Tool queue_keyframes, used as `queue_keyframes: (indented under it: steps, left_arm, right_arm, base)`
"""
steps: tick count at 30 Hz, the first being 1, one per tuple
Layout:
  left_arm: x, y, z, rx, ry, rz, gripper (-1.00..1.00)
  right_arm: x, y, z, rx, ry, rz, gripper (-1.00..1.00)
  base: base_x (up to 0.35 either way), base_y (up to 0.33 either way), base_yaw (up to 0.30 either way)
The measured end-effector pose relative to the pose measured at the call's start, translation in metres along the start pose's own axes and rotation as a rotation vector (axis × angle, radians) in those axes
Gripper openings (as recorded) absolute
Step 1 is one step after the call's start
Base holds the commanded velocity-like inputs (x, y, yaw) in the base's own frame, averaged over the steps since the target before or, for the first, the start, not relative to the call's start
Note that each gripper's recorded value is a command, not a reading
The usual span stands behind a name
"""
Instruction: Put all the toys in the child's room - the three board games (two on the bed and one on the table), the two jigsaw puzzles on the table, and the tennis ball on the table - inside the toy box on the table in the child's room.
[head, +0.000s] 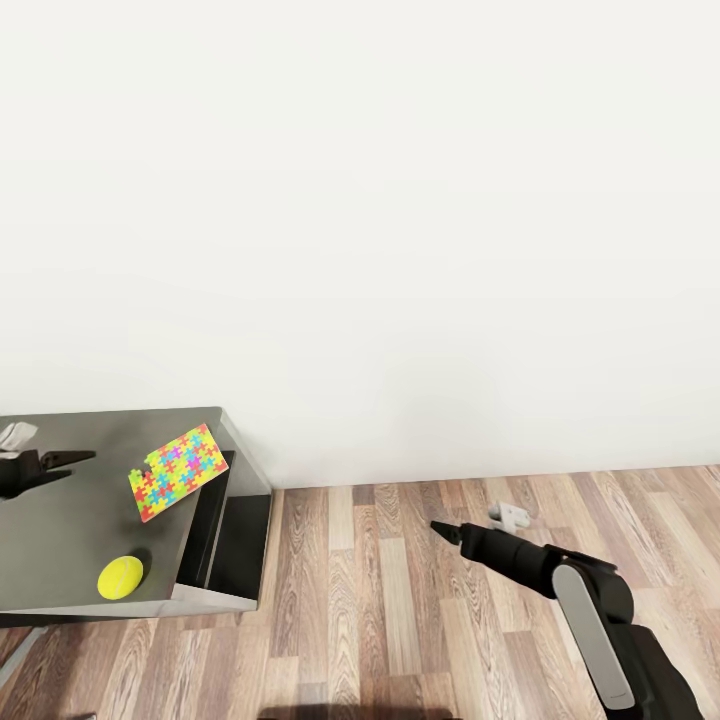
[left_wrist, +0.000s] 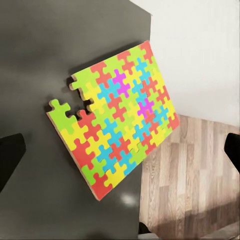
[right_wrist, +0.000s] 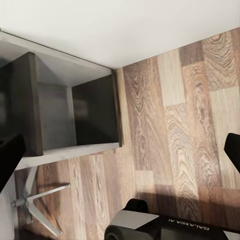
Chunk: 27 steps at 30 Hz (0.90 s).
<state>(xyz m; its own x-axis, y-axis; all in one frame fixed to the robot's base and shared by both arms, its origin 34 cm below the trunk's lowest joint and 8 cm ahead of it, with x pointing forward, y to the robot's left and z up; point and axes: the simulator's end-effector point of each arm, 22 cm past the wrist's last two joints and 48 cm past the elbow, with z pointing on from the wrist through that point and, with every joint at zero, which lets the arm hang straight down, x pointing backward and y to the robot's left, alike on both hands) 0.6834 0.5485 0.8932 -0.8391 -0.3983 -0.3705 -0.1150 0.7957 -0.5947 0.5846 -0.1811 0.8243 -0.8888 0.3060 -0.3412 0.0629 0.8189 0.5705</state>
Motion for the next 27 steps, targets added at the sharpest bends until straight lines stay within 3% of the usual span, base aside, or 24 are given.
queue_keyframes:
  steps: [7,27]
  left_arm:
    - [0.002,-0.012,0.001,0.054,0.008,0.004,1.00]
    - [0.003,-0.014,0.001,0.062,0.011,0.005,1.00]
  right_arm:
    - [0.002,0.006,0.003,-0.010,-0.001,0.008,1.00]
    - [-0.002,0.015,0.006,-0.029,-0.028,0.014,1.00]
  base:
    - [0.000,0.000,0.000]
    - [-0.058,0.000,0.000]
